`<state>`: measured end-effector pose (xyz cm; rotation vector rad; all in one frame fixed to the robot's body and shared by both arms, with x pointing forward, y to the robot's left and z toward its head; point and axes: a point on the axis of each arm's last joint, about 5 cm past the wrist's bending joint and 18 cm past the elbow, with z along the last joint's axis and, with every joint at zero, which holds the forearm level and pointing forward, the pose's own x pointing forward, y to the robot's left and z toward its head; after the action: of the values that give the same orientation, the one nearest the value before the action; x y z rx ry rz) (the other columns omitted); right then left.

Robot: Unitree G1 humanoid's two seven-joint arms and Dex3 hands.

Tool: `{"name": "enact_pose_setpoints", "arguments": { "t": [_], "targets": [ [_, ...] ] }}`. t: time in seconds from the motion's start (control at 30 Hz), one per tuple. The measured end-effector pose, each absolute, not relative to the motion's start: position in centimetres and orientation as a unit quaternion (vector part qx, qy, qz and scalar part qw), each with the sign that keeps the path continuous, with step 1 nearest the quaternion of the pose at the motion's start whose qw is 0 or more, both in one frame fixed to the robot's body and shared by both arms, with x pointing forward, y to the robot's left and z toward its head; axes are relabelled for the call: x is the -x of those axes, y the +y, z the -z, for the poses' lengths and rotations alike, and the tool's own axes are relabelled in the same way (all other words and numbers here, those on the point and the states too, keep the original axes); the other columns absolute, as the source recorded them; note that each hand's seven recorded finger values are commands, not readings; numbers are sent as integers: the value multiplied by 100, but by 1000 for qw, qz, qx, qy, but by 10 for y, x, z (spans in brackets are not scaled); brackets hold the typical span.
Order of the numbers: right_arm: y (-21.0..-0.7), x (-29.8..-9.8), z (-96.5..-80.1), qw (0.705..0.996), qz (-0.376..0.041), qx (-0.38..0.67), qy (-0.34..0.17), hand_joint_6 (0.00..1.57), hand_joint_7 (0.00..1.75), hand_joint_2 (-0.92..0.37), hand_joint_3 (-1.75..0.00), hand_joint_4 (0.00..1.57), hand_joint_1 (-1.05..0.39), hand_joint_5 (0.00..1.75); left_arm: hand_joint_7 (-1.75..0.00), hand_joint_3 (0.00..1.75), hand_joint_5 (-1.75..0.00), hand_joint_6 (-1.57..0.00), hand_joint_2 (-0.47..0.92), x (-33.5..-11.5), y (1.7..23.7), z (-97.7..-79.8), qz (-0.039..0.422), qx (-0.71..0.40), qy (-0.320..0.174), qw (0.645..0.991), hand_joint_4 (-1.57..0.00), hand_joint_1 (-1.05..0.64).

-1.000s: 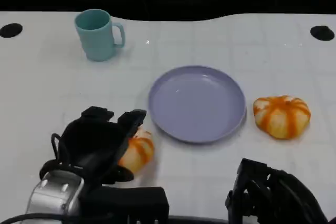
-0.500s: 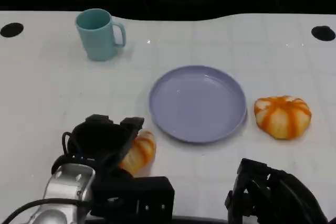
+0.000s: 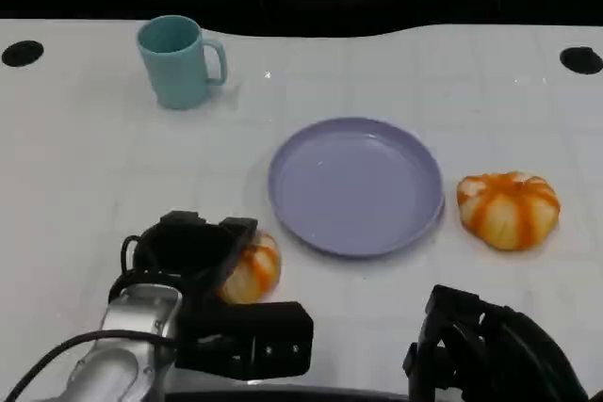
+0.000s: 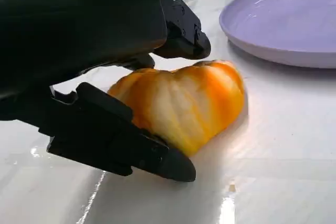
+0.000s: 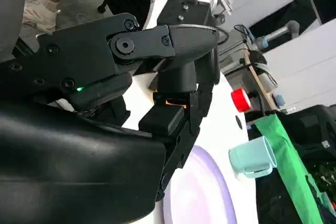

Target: Grasp the bread from the table and place it into the plate.

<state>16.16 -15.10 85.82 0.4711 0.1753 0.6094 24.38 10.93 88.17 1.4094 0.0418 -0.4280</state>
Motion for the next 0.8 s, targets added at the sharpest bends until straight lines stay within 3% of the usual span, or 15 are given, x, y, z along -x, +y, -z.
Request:
{"name": "enact_pose_setpoints", "arguments": {
  "t": [0.03,0.07,0.13,0.2,0.3,0.53,0.73,0.8],
  "targets": [
    [-151,-162,-858,923,-297,-230,85,72,144,-92,-26,83,-70,165,-9,6,-97,-73,90,-245,109,-880,192,-644,13,741,-59,-41],
    [-151,-162,-858,923,-298,-230,85,72,144,-92,-25,83,-70,165,-11,12,-119,-86,91,-245,109,-878,186,-643,2,743,-65,-40],
    [-151,-161,-858,922,-298,-230,86,73,145,-92,-26,83,-70,165,-17,18,-150,-107,91,-244,110,-873,173,-641,-26,747,-78,-38],
    [-151,-161,-858,922,-298,-230,86,72,145,-92,-26,83,-70,165,-20,16,-168,-116,91,-243,111,-868,160,-643,-49,748,-81,-35],
    [-151,-161,-858,922,-301,-230,85,72,144,-92,-27,82,-70,165,-19,14,-174,-114,90,-242,112,-862,145,-644,-79,747,-82,-32],
    [-151,-161,-858,921,-302,-232,84,72,145,-92,-26,83,-70,165,-13,32,-175,-105,92,-241,114,-851,124,-646,-119,744,-80,-28],
    [-152,-161,-857,919,-304,-236,83,72,143,-92,-24,83,-71,164,-18,31,-175,-111,92,-236,118,-837,96,-637,-156,748,-77,-28],
    [-152,-161,-857,919,-304,-236,83,72,142,-92,-24,83,-70,163,-97,34,-175,-81,91,-236,119,-834,91,-636,-164,749,-75,-27]
  ]
}}
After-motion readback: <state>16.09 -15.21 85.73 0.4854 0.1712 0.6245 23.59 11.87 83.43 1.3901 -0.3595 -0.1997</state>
